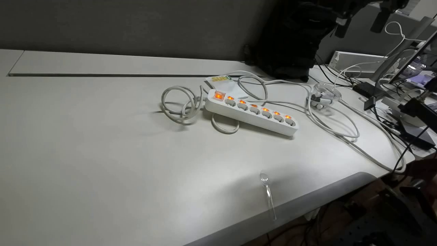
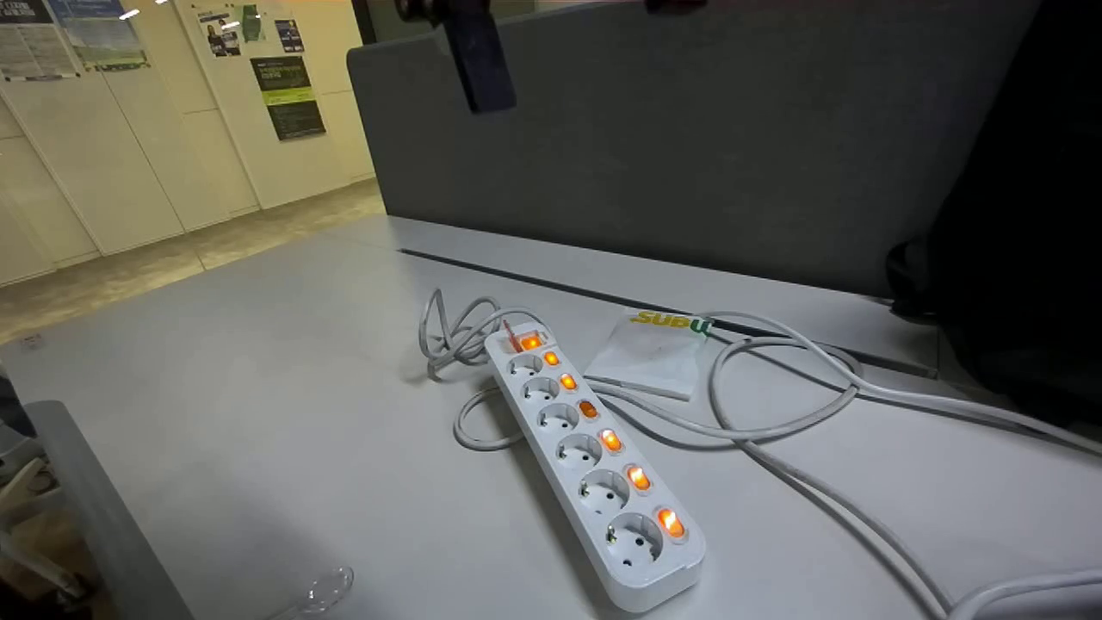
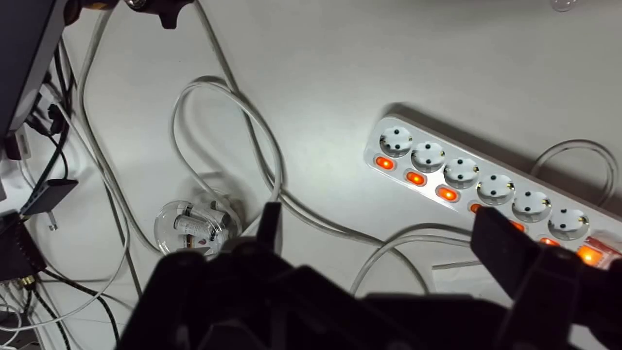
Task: Switch off the second switch from the right
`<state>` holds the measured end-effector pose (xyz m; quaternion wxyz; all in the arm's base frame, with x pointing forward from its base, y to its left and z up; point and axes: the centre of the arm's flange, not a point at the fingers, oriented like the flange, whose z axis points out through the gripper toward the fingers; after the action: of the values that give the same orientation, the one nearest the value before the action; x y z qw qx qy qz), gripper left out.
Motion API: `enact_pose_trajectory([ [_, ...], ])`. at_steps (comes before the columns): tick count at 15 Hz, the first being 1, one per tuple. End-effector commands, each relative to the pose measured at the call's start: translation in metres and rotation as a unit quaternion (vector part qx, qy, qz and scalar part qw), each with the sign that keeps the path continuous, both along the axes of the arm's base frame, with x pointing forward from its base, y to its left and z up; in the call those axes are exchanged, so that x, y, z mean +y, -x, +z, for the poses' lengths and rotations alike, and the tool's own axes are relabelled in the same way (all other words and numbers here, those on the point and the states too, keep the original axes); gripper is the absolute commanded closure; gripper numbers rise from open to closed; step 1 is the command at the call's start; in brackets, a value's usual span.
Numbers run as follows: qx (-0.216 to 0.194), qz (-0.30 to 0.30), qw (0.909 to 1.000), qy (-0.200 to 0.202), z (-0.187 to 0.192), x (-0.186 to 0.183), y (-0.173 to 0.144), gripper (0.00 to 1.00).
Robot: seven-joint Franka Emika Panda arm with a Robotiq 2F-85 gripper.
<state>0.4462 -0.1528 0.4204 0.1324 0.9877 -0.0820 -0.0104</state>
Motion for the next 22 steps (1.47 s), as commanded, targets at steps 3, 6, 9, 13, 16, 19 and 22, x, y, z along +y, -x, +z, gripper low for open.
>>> enact_pose_trajectory([
  [3, -0.014, -0.017, 0.9998, 0.001, -0.009, -0.001, -0.018, 0.0],
  [6, -0.006, -0.027, 0.9996, 0.0, -0.032, -0.004, -0.038, 0.0],
  [9, 0.014, -0.03, 0.9994, -0.009, -0.062, -0.007, -0.057, 0.33],
  [13, 0.049, -0.045, 0.9976, -0.021, -0.103, -0.004, -0.083, 0.62],
  [16, 0.066, -0.058, 0.9957, -0.03, -0.128, -0.003, -0.096, 0.81],
  [19, 0.067, -0.083, 0.9937, -0.035, -0.151, -0.003, -0.096, 0.99],
  [22, 0.045, -0.136, 0.9892, -0.034, -0.168, -0.006, -0.09, 1.0],
])
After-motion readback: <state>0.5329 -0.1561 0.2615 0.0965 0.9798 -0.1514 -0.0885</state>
